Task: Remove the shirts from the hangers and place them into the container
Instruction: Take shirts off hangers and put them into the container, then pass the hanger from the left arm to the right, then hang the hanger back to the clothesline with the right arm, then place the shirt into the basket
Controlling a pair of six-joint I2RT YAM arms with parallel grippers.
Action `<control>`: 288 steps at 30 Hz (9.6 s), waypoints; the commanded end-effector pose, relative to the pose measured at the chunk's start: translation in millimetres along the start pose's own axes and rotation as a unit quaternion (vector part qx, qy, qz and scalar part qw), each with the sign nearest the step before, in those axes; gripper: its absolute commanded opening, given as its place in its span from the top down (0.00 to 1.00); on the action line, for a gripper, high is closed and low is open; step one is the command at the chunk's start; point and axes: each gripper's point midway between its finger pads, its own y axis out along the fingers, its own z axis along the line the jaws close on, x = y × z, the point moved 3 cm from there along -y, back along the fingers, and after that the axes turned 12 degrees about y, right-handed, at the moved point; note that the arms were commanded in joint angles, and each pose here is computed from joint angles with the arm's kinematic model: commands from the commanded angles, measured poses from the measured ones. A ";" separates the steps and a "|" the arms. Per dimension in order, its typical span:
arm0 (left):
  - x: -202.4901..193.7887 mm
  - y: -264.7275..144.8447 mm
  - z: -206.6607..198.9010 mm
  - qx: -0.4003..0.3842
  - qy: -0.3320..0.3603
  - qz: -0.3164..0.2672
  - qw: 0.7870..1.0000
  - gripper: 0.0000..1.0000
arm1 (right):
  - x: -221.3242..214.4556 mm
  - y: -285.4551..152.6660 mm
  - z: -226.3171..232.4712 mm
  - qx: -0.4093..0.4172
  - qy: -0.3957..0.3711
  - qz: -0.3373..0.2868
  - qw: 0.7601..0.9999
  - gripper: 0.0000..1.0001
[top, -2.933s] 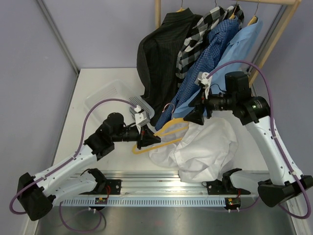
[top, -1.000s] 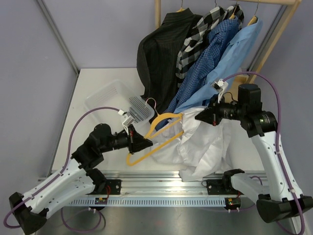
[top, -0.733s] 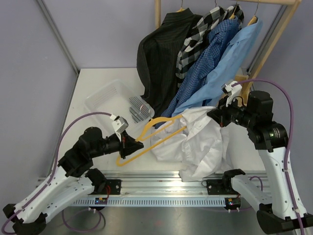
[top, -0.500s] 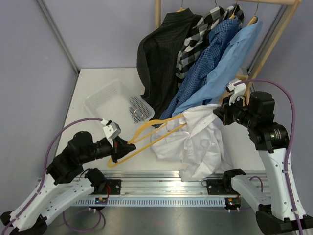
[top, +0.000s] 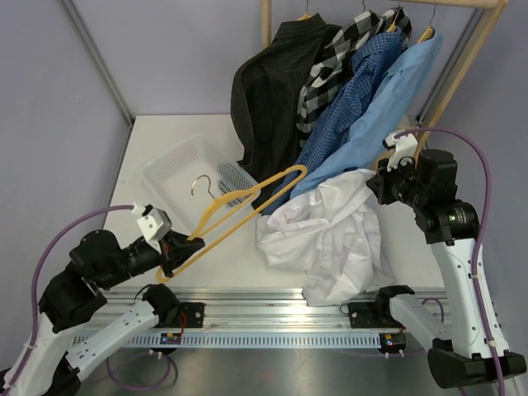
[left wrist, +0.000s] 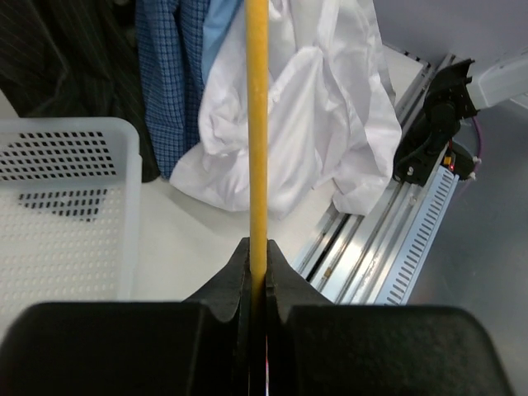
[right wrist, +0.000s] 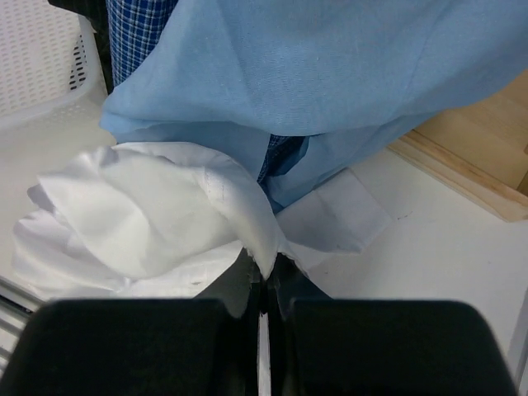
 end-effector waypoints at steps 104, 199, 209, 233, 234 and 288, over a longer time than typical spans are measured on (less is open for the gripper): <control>-1.8 101.7 -15.0 -0.192 0.095 -0.007 0.977 1.00 | -72.0 -40.8 143.1 0.540 -0.211 0.180 0.795 0.67; -44.9 86.4 48.2 0.078 0.103 -0.010 0.992 0.01 | 238.2 -47.8 -137.7 -0.189 0.079 -0.197 0.959 1.00; -46.7 87.5 49.2 0.080 0.103 -0.006 0.991 0.01 | 248.5 -10.9 -174.9 -0.189 0.118 -0.201 0.954 1.00; -52.6 92.5 50.8 0.079 0.102 0.009 0.992 0.01 | 244.1 -30.9 -186.7 -0.255 0.160 -0.263 0.917 1.00; -52.6 92.5 50.8 0.079 0.102 0.009 0.992 0.01 | 244.7 -35.6 -185.7 -0.262 0.156 -0.268 0.914 1.00; -57.6 103.9 37.3 0.034 0.070 0.006 0.997 0.01 | 100.0 -37.3 -135.0 -0.232 -0.024 -0.146 0.961 0.01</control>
